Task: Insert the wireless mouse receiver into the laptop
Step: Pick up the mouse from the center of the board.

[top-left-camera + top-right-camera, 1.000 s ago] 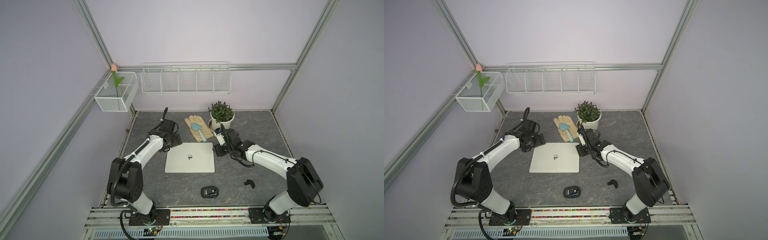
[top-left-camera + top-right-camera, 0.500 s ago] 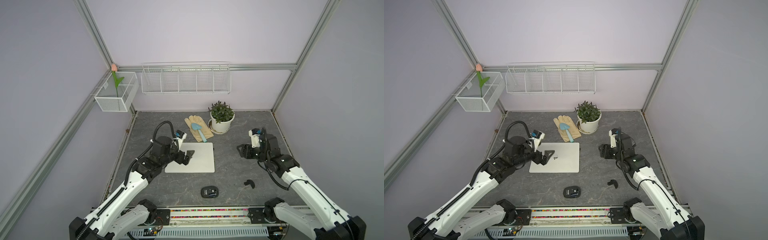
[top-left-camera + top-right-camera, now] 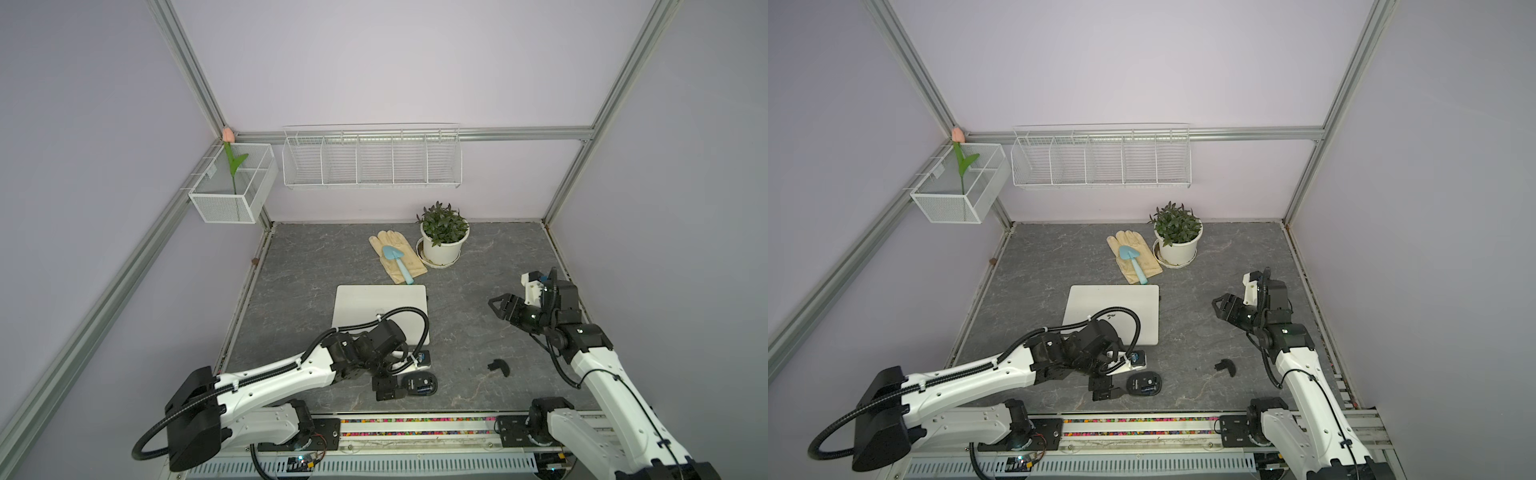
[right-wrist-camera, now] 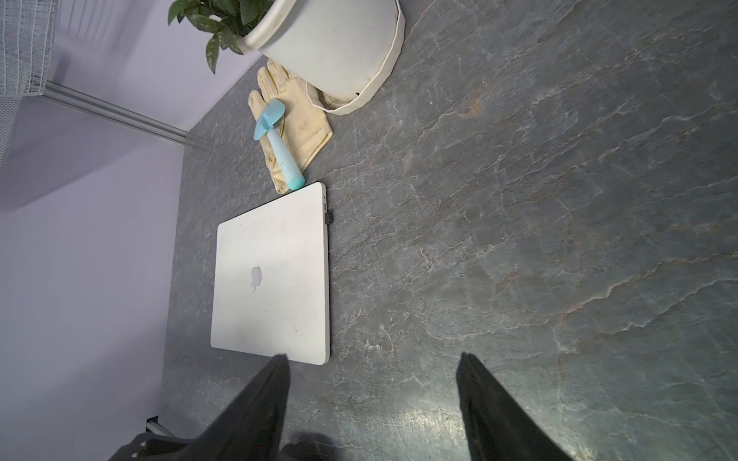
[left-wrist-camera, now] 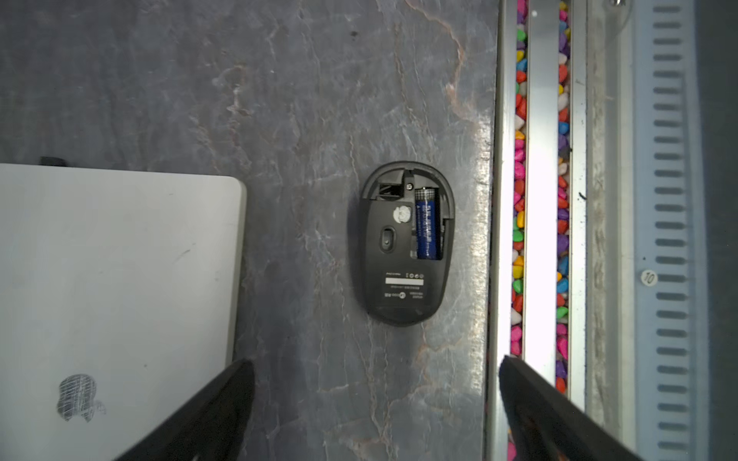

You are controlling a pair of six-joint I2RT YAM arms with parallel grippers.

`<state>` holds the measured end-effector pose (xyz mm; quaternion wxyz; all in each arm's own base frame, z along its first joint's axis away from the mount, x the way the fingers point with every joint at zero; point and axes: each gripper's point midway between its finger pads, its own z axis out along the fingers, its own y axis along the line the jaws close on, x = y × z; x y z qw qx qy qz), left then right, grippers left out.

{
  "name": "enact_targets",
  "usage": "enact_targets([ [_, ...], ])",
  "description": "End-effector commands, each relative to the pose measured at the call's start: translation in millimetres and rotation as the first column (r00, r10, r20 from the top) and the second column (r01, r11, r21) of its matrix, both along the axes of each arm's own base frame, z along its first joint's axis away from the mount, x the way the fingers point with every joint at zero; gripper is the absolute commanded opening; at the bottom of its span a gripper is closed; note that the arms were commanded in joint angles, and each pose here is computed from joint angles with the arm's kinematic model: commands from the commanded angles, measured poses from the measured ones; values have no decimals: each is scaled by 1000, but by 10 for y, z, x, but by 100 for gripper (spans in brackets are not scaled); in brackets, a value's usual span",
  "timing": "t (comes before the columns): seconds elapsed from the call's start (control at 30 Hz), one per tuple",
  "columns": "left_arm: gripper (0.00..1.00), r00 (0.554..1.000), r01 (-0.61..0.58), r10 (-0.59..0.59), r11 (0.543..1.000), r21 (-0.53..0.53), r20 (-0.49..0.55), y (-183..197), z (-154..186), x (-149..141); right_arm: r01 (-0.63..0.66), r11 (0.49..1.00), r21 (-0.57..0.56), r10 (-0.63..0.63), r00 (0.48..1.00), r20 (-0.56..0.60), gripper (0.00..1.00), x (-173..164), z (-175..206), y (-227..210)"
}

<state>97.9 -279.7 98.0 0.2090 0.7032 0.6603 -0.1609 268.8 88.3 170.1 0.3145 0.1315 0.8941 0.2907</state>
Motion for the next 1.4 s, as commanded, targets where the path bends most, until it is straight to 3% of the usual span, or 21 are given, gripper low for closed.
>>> enact_targets([
  [0.0,96,999,36,-37,999,32,15,-171,-36,-34,3,1000,14,-3,999,34,70,44,65,0],
  [0.37,95,1000,-11,13,989,146,-13,-307,-451,16,0,1000,-15,1,998,61,70,66,85,-33],
  [0.5,92,1000,1,5,976,219,-29,-265,-606,14,4,1000,-28,-2,998,68,70,68,85,-54],
  [0.63,88,999,-31,34,974,224,-7,-298,-638,78,6,999,-33,-4,997,72,70,58,81,-66],
  [0.77,80,999,-36,38,969,246,-6,-285,-675,93,13,999,-48,-10,997,80,70,57,90,-96],
  [0.93,62,998,-55,55,967,248,7,-301,-684,129,12,998,-60,-8,997,76,68,49,85,-112],
  [1.17,36,997,-64,55,976,210,45,-361,-512,199,-38,992,-123,21,991,-132,58,-114,-284,-146],
  [1.37,35,994,-86,77,987,138,71,-401,-286,305,-99,974,-206,39,960,-276,57,-323,-533,-201],
])
